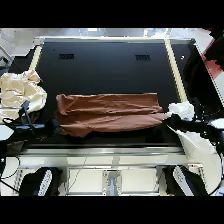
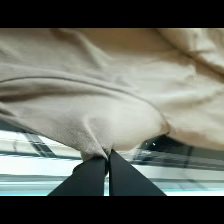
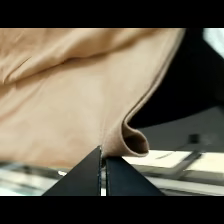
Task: Fold the shirts.
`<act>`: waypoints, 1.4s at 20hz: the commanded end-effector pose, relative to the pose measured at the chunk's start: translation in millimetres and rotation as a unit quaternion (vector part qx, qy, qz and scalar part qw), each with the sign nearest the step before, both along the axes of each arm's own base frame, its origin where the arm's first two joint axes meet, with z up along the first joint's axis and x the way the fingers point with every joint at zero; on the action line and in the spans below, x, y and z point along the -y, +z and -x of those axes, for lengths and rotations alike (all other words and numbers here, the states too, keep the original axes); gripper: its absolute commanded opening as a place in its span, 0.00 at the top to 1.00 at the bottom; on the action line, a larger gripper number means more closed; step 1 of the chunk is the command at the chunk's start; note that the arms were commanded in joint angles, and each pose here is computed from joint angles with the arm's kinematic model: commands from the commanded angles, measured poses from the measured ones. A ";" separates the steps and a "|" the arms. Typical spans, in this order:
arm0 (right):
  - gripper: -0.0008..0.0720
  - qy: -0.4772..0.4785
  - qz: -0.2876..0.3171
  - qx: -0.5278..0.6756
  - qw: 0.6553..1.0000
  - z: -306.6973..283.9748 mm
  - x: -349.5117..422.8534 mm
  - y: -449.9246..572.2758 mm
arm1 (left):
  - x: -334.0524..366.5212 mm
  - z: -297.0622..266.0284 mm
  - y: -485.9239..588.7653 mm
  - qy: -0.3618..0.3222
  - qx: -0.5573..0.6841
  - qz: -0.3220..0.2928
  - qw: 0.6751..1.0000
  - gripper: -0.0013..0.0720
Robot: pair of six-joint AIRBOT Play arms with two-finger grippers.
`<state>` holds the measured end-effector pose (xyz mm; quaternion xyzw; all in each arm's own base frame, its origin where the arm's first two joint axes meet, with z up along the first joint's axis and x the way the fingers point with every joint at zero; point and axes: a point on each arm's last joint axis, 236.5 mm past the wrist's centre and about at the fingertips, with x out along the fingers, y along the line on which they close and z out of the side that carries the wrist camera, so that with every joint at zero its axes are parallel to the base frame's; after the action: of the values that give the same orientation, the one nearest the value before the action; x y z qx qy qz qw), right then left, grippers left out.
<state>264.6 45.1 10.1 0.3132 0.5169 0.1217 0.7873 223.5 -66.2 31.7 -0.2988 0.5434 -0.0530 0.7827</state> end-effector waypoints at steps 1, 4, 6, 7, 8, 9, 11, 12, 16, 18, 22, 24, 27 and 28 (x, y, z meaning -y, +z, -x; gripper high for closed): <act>0.98 0.036 0.097 0.010 0.995 2.4 2.0 19.2 | -15.5 -14.2 16.1 -0.007 0.035 -0.033 0.999 0.97; 0.98 0.049 0.150 0.028 0.987 -22.8 -1.1 25.8 | -35.2 -65.9 35.9 -0.009 0.087 -0.065 0.994 0.97; 0.98 0.057 0.152 0.046 0.986 -51.4 -11.0 32.5 | -45.7 -99.9 39.6 -0.022 0.093 -0.076 0.993 0.97; 0.98 0.059 0.152 0.051 0.985 -66.9 -14.4 32.8 | -49.2 -115.9 38.4 -0.030 0.091 -0.080 0.992 0.97; 0.98 0.061 0.152 0.050 0.985 -83.0 -17.0 29.7 | -51.4 -134.0 36.4 -0.042 0.092 -0.085 0.991 0.97; 0.98 0.063 0.151 0.042 0.986 -97.7 -18.1 22.8 | -50.7 -149.2 32.9 -0.054 0.091 -0.087 0.991 0.97; 0.98 0.060 0.148 0.015 0.987 -121.3 -15.4 2.9 | -42.5 -175.4 16.9 -0.082 0.077 -0.088 0.990 0.97; 0.98 0.054 0.150 0.001 0.987 -130.4 -11.9 -7.7 | -39.2 -187.0 4.0 -0.093 0.065 -0.093 0.989 0.97; 0.98 0.044 0.155 -0.033 0.986 -156.9 -4.4 -43.6 | -33.9 -209.5 -53.4 -0.141 0.015 -0.134 0.981 0.97; 0.98 0.044 0.156 -0.056 0.985 -158.0 -2.4 -62.5 | -29.7 -214.4 -74.2 -0.147 0.002 -0.135 0.980 0.97; 0.98 0.040 0.166 -0.100 0.980 -151.3 5.0 -95.1 | -32.6 -216.4 -104.7 -0.153 -0.020 -0.145 0.977 0.97; 0.98 0.042 0.174 -0.102 0.979 -150.3 8.3 -98.0 | -37.3 -220.3 -109.9 -0.143 -0.021 -0.152 0.978 0.97; 0.97 0.046 0.177 -0.105 0.978 -148.5 9.4 -98.2 | -37.8 -226.1 -107.8 -0.138 -0.011 -0.154 0.978 0.96; 0.96 0.050 0.175 -0.110 0.977 -145.7 8.4 -96.6 | -35.6 -228.5 -104.1 -0.136 -0.006 -0.150 0.979 0.90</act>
<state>414.6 38.2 -83.7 0.1611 0.6187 0.0345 0.7681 445.5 -30.8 -72.2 -0.1007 0.5924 -0.0778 0.7956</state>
